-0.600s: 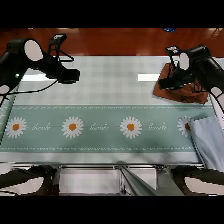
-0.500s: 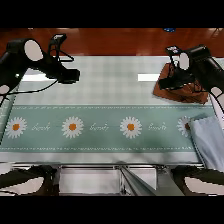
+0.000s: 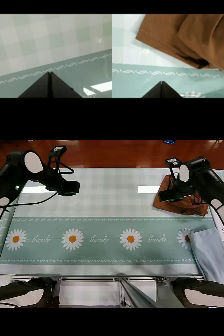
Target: Fold the shirts.
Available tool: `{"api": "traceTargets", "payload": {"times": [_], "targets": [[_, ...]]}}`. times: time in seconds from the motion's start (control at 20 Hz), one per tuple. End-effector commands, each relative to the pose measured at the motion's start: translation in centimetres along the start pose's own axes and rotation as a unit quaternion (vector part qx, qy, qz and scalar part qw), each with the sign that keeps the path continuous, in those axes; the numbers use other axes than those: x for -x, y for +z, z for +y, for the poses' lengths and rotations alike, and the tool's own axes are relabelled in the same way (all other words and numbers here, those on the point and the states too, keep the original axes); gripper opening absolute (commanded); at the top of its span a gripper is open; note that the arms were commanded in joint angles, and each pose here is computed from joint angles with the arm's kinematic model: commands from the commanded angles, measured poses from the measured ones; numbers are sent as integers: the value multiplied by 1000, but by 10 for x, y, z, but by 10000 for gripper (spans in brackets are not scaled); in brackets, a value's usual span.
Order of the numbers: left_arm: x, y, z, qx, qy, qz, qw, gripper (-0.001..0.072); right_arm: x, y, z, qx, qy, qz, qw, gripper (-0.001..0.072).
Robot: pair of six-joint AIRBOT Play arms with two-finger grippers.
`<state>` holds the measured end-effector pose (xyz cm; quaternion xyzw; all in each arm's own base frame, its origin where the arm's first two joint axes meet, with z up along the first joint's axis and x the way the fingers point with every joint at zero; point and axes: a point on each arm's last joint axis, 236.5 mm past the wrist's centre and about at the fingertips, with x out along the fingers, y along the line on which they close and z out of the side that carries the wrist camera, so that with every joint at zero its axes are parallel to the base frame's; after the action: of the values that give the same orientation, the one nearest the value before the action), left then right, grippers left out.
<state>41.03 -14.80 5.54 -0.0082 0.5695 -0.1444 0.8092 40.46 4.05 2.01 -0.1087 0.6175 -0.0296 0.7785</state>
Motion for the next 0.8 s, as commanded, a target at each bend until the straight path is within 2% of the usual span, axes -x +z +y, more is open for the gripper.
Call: {"api": "traceTargets", "payload": {"times": [0.0,0.25,0.35,0.4,0.45,0.5,0.55,0.65,0.75], "targets": [[0,0,0,0,0,0,1000,13,0,0,0,0,1,-1,1000,40],[-4,16,1,0,0,-30,1000,14,0,8,1,0,3,-16,1000,40],[-6,34,12,-7,19,-67,998,22,2,31,5,-1,11,-66,998,40],[-7,40,25,-16,43,-76,996,104,4,44,7,-1,15,-94,995,42],[-9,41,43,-27,76,-74,994,314,8,60,6,0,14,-129,992,107],[-10,36,60,-37,106,-59,992,510,11,73,0,-3,3,-157,988,344],[-9,22,81,-64,136,-23,988,508,17,88,-12,-3,-21,-189,982,417],[-4,-10,114,-41,151,43,987,508,30,105,-47,-8,-83,-227,970,417],[0,-24,135,23,125,35,991,508,31,99,-106,-93,-131,-223,962,416]]}}
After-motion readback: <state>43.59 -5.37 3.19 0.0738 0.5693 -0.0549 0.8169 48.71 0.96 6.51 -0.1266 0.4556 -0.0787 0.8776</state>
